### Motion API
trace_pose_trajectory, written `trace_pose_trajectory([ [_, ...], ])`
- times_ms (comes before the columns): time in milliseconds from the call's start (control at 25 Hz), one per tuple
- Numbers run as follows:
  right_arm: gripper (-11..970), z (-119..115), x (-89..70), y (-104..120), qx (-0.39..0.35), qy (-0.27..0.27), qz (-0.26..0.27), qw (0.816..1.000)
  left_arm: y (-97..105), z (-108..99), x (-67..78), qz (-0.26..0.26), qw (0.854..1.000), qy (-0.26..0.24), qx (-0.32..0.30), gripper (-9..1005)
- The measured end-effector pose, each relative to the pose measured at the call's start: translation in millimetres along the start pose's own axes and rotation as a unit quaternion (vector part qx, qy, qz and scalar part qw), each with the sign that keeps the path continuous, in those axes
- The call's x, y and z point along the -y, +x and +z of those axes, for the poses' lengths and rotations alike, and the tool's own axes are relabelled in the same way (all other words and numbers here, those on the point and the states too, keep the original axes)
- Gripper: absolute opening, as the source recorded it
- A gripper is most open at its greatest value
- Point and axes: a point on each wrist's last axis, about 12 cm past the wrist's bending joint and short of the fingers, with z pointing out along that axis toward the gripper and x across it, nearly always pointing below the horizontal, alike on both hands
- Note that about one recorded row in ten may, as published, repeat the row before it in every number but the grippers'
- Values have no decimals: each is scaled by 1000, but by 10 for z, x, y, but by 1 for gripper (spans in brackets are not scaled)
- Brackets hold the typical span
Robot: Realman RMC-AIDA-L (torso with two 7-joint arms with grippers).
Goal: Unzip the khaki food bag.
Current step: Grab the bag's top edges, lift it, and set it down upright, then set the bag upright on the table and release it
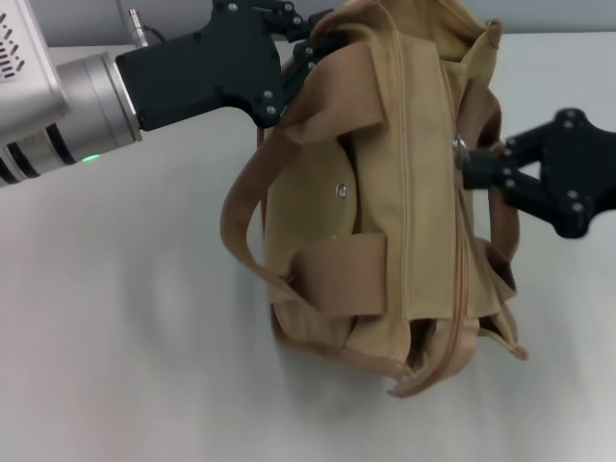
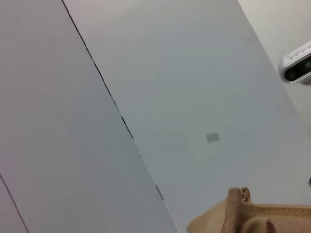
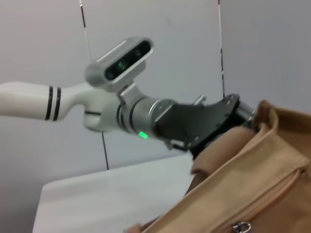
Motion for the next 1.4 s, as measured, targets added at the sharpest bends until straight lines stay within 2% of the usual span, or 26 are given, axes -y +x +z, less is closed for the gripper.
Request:
trace_pose_trajectory([
  [160, -2, -53, -61, 31, -17, -10, 6, 1000, 2, 13, -7, 2, 1000, 0, -1, 123],
  [200, -2, -89, -121, 60, -26, -29, 12, 999, 5, 19, -12, 3, 1000, -2, -1, 123],
  [480, -3, -191, -279, 143, -78, -86, 31, 993, 9, 53, -36, 0, 1000, -6, -1, 128],
  [640, -3, -203, -310, 196, -96, -93, 43, 990, 1, 78, -46, 2, 1000, -5, -1, 130],
  [760, -3, -243, -292, 201, -67, -77, 62, 993, -5, 93, -45, 2, 1000, -3, 0, 132],
  [800, -3, -319, -267, 171, -21, -49, 74, 996, -5, 99, -42, 2, 1000, -1, 0, 132],
  [840, -3, -319, -267, 171, -21, -49, 74, 996, -5, 99, -42, 2, 1000, -1, 0, 133],
  [920, -3, -411, -250, 137, 24, -19, 80, 996, -6, 101, -41, 2, 1000, -1, 1, 134],
  [1000, 19, -585, -237, 117, 73, 25, 87, 993, -8, 101, -39, 2, 1000, -1, 2, 136],
  [1160, 64, -722, -296, 200, 74, 54, 82, 992, -13, 98, -37, 1, 1000, -1, 5, 138],
  [1200, 108, -779, -391, 296, 55, 62, 60, 995, -14, 97, -36, 1, 1000, -1, 5, 139],
  [1240, 152, -779, -391, 296, 55, 62, 60, 995, -14, 97, -36, 1, 1000, -1, 5, 139],
  [1360, 284, -812, -606, 500, 24, 52, 13, 998, -8, 91, -36, 0, 1000, -3, 4, 141],
  [1400, 360, -795, -716, 649, 24, 43, 5, 999, -5, 89, -35, -1, 1000, -4, 4, 142],
])
